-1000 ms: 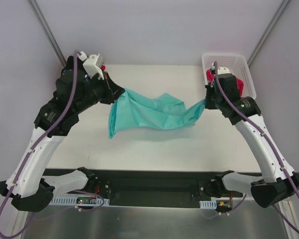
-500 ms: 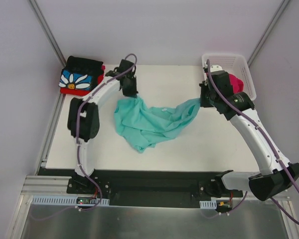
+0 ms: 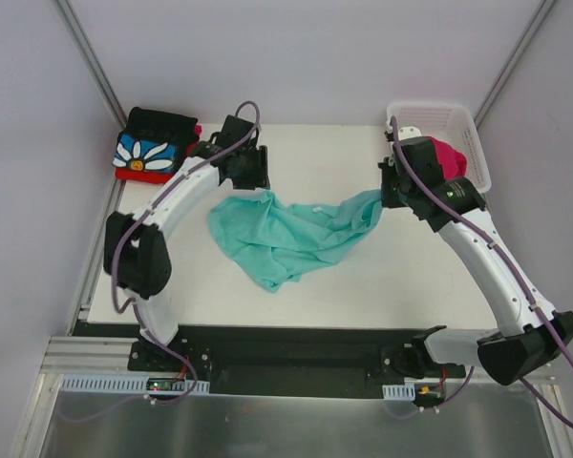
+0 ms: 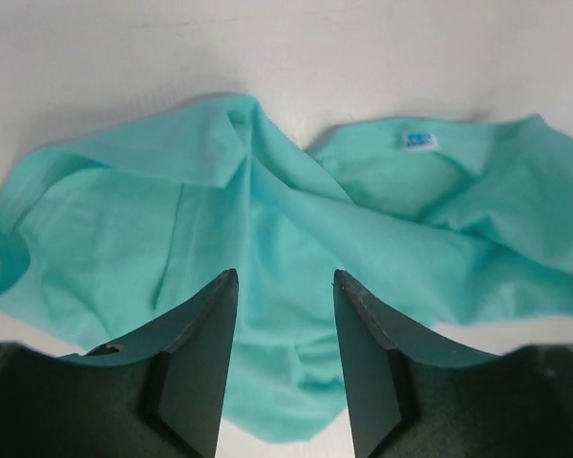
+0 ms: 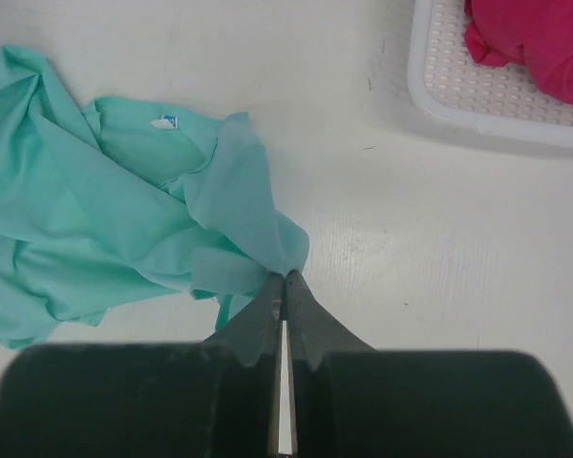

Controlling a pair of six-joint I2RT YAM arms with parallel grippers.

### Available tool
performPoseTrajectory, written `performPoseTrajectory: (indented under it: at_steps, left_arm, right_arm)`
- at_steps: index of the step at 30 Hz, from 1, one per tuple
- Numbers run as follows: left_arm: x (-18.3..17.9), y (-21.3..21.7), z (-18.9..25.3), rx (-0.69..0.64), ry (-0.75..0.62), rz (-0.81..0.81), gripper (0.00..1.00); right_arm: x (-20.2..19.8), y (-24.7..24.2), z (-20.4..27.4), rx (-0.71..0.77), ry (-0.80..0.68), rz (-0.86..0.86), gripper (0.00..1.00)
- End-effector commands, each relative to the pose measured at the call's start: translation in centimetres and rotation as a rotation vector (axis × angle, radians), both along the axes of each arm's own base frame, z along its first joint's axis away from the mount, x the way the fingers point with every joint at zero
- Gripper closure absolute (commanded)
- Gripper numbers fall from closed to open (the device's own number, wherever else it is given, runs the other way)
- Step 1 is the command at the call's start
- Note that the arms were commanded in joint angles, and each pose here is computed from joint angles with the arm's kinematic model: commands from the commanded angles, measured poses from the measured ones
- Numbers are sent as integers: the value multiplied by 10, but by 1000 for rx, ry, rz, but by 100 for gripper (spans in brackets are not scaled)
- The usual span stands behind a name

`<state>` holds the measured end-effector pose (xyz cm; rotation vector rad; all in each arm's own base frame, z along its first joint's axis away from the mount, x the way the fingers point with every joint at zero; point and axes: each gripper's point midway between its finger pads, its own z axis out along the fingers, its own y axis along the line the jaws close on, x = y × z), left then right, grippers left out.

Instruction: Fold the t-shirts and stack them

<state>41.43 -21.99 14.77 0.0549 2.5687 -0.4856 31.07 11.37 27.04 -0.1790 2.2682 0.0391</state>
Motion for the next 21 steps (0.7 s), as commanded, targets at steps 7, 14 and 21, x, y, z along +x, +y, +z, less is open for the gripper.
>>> performPoseTrajectory:
  at_steps: [7, 14, 21]
  left_arm:
    - [-103, 53, 6, 102, -61, 116, 56]
    - [-116, 52, -50, 146, 111, 97, 59]
    - [-110, 59, -66, 229, 142, 78, 59]
  right_arm:
    - [0, 11, 0, 13, -9, 12, 99]
    - [-8, 15, 3, 5, -15, 25, 99]
    - [-15, 3, 8, -28, -32, 6, 99]
